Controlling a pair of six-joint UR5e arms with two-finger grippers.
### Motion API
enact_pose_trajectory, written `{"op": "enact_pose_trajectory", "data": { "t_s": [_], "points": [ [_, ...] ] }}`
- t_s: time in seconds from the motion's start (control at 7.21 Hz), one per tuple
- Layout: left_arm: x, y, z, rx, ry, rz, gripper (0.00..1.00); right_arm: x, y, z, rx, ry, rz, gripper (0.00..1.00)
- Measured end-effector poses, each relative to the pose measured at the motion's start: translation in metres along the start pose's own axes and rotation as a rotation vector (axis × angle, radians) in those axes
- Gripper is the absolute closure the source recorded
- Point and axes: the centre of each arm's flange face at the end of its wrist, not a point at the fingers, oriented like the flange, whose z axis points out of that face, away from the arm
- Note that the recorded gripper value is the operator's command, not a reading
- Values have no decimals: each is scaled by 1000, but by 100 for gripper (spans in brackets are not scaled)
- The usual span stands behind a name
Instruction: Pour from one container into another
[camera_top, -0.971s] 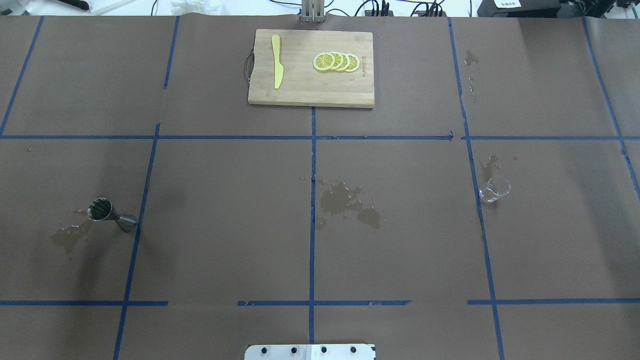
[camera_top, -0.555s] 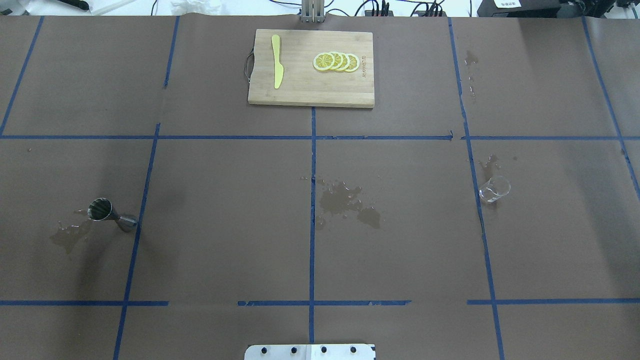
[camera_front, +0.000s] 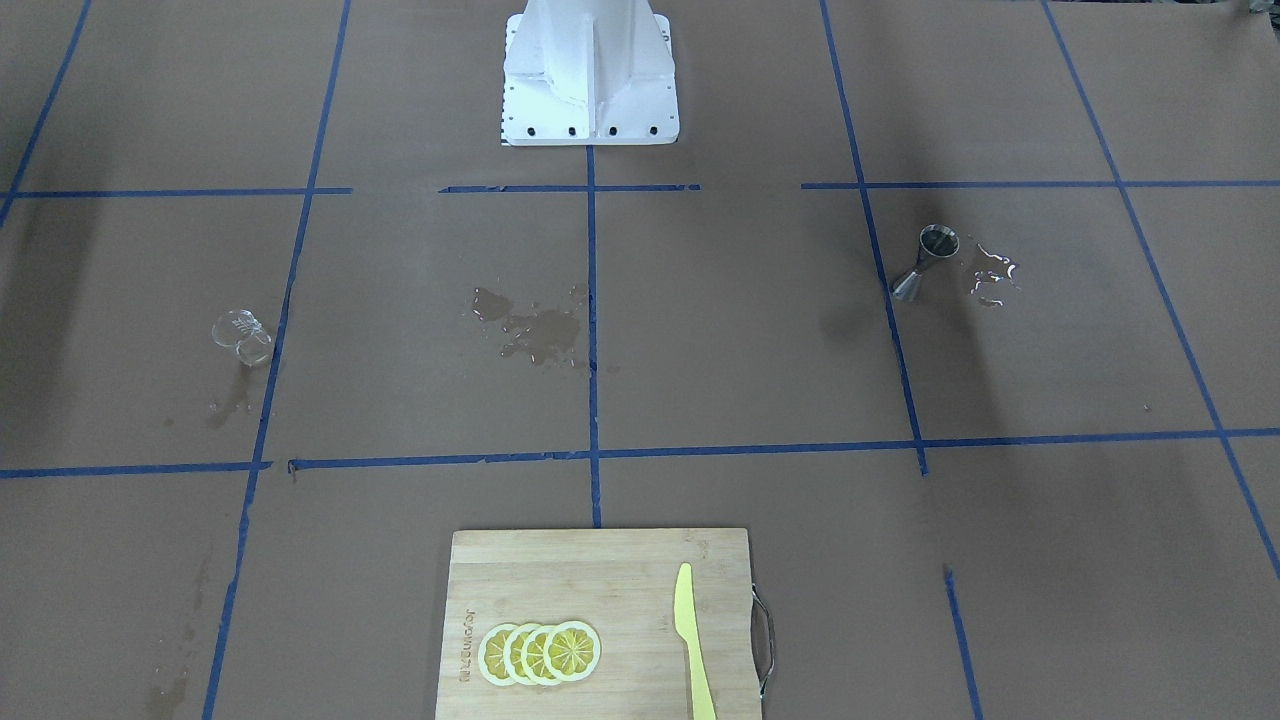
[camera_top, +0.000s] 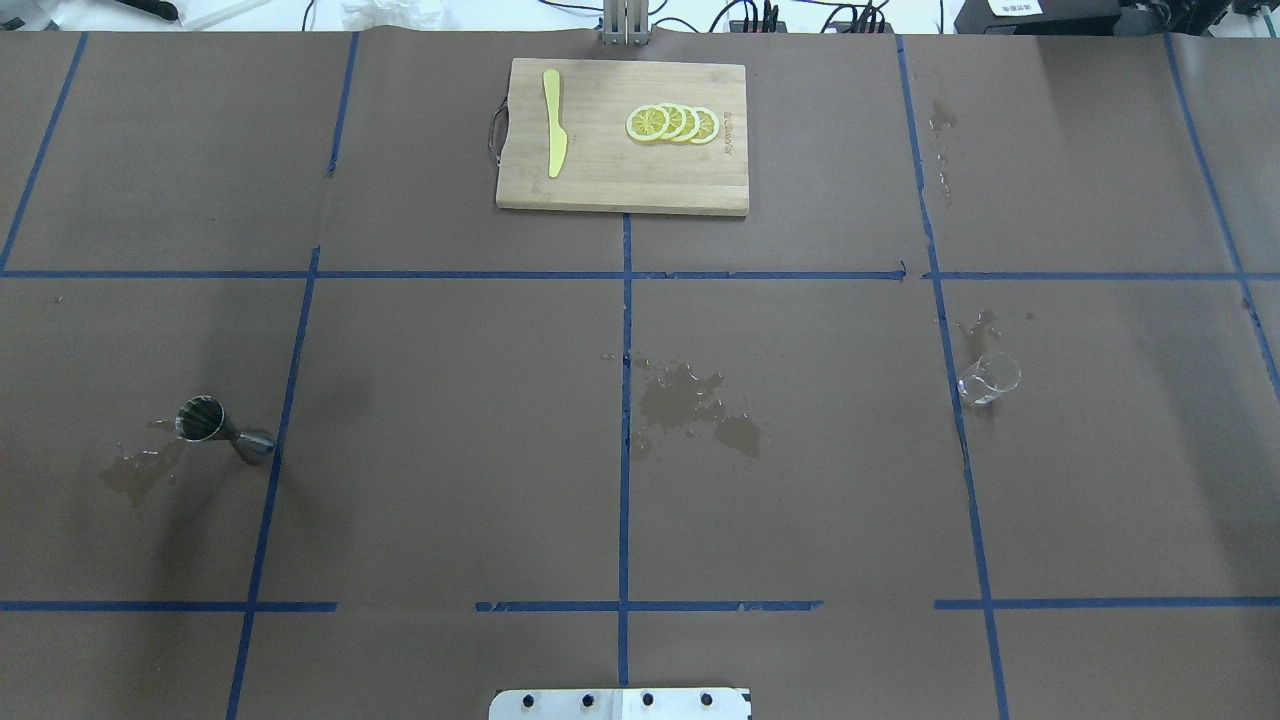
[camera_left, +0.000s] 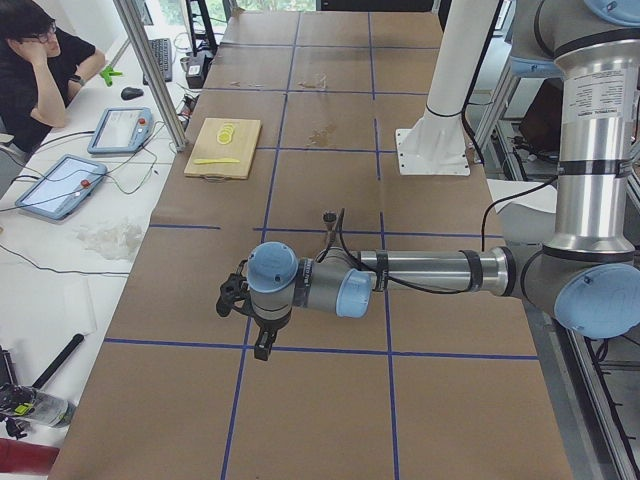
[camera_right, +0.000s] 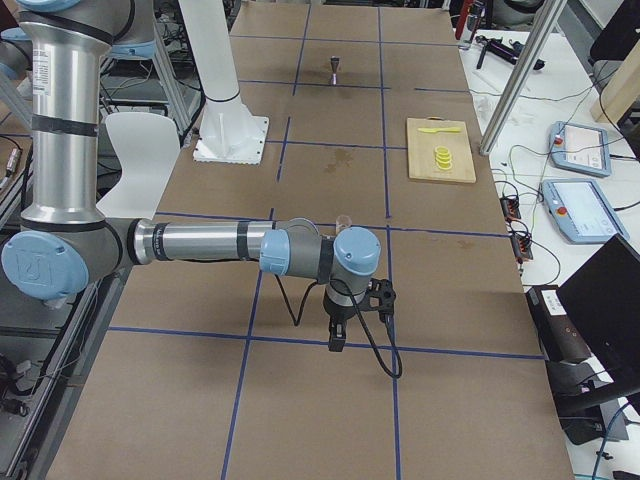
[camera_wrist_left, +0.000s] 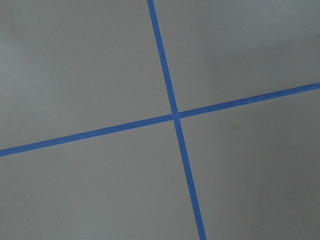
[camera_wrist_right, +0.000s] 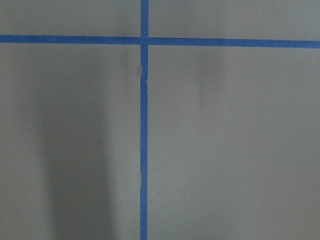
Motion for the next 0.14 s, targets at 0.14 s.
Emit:
{"op": "enact_pose_trajectory", "data": {
  "t_s": [0.14],
  "points": [
    [0,0,0,0,0,0,0,0,0,0,-1,0,-1,0]
  ]
}}
